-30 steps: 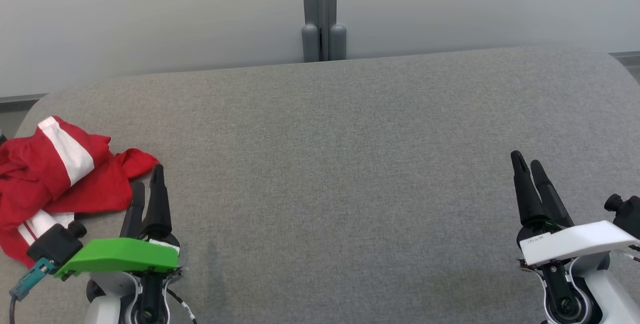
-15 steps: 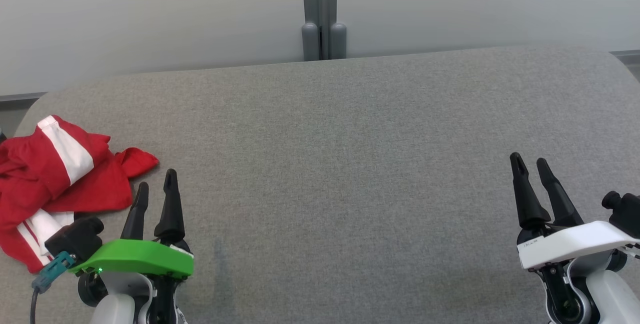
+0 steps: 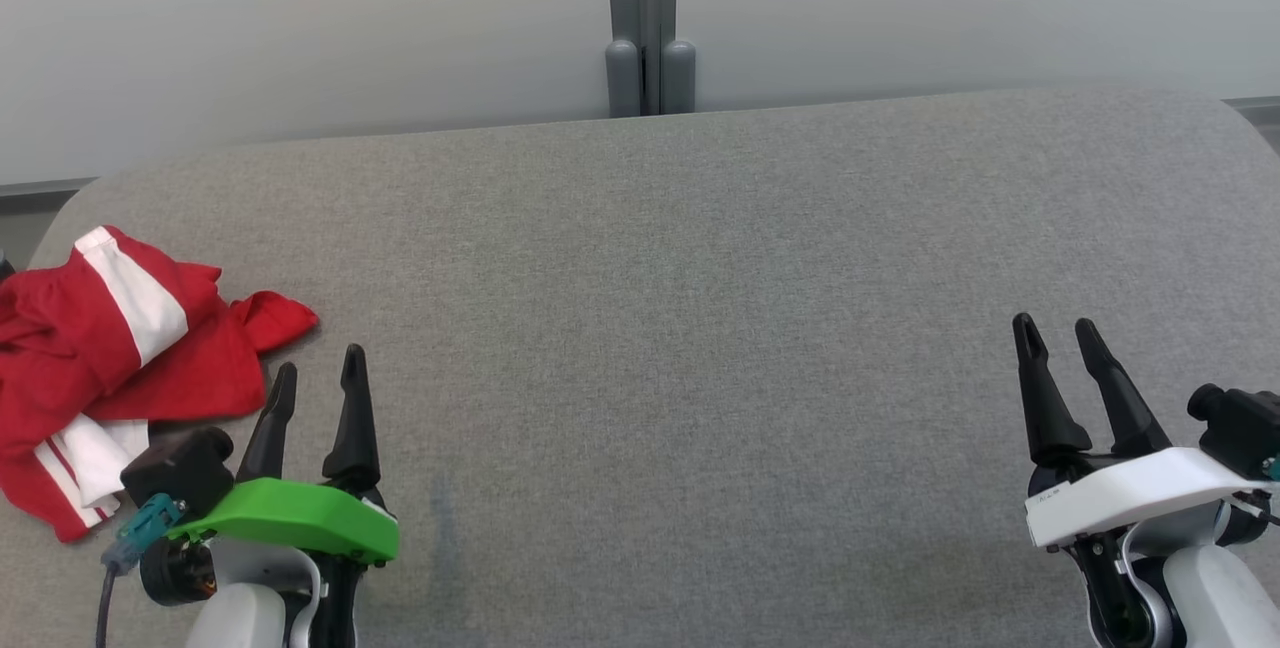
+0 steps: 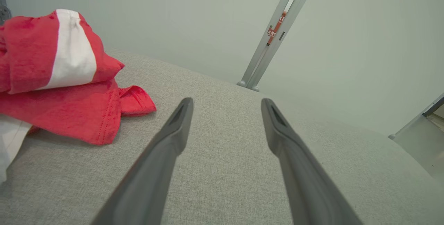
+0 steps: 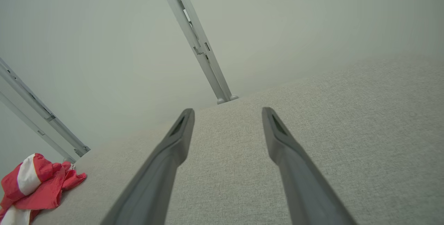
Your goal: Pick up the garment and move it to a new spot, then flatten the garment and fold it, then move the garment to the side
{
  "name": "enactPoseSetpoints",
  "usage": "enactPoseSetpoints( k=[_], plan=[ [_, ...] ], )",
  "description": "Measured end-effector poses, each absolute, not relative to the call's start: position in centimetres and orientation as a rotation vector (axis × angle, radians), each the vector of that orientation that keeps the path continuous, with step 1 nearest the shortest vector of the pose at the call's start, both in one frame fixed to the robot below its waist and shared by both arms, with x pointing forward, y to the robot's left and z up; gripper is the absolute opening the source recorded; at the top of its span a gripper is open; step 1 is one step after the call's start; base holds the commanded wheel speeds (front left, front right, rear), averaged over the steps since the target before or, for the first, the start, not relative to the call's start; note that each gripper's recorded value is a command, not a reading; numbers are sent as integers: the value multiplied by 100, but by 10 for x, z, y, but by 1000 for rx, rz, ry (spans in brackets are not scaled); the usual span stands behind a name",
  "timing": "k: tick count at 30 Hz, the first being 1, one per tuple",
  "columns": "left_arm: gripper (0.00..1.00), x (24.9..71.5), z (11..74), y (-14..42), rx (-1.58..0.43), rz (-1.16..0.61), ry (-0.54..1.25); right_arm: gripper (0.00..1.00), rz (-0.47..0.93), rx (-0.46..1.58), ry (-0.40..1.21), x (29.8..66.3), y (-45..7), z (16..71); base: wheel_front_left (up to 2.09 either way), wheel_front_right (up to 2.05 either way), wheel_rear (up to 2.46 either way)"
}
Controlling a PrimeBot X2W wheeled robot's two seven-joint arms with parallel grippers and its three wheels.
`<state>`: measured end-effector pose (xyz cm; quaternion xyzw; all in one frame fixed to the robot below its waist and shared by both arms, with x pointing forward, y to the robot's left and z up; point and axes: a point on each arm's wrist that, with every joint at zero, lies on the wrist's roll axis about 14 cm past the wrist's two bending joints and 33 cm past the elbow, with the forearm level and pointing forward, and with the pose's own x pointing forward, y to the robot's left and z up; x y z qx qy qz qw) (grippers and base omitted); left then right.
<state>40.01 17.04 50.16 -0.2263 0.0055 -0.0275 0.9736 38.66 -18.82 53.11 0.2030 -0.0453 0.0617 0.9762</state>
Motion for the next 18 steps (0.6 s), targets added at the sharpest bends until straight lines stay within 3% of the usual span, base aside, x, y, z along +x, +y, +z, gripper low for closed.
enactPoseSetpoints(
  k=[18],
  plan=[
    [100, 400, 491, 168, -293, -77, 23, 100, 114, 262, -59, 386, -186, 521, 0, 0, 0]
  ],
)
